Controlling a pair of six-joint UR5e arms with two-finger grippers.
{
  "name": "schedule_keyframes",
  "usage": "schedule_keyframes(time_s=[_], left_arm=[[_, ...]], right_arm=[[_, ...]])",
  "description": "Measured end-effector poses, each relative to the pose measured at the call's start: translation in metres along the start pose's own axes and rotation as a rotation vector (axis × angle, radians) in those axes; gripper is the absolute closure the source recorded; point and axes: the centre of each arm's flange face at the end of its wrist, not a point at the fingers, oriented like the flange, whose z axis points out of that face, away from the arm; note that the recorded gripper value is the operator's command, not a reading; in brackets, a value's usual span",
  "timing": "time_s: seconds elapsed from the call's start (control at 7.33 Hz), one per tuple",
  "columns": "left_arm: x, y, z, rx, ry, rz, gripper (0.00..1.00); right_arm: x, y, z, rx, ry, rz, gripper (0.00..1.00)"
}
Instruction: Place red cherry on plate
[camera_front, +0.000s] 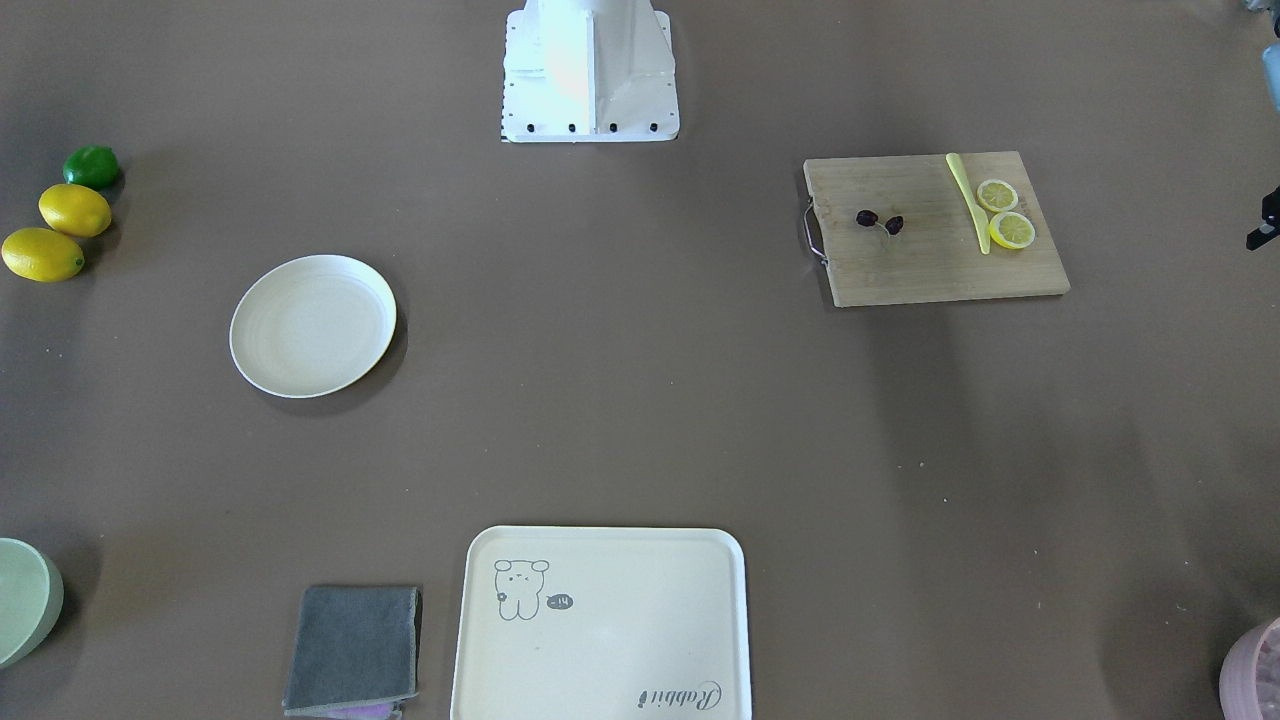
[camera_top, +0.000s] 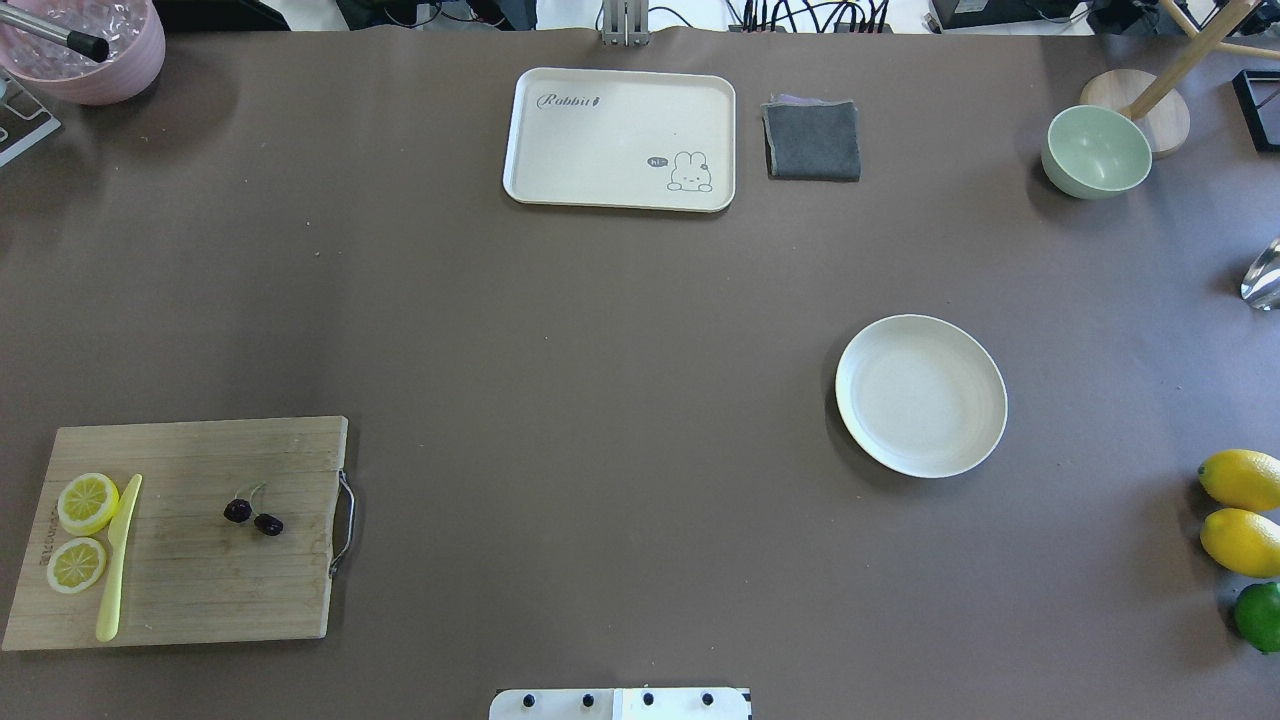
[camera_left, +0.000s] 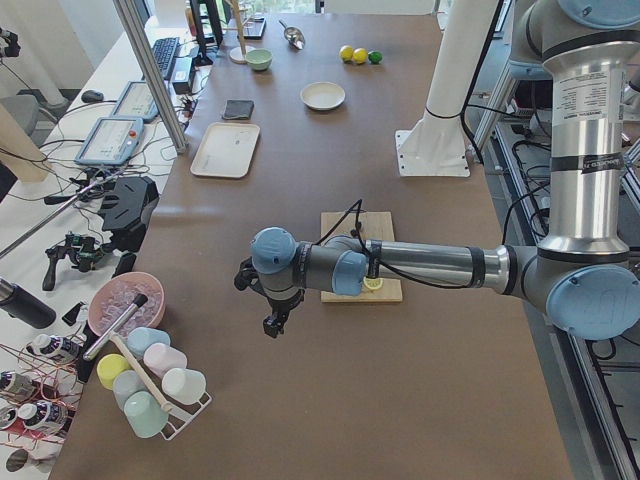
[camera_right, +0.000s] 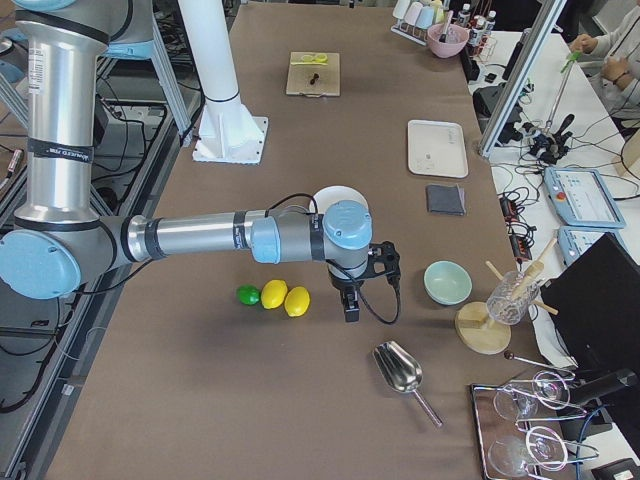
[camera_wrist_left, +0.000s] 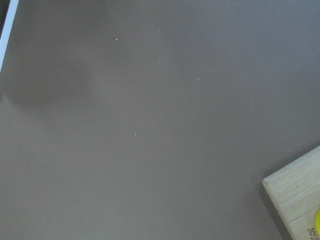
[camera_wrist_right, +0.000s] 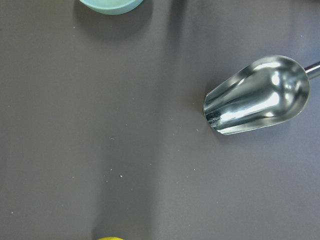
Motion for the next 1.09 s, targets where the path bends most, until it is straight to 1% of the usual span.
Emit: schedule_keyframes(time_s=[1.09], left_arm=[[-0.0014, 0.0082, 0.0046, -0.006, 0.001, -0.006, 0.02]], right_arm=[[-0.0011, -0.0021, -0.0011, 0.003, 0.000, -0.002, 0.00]])
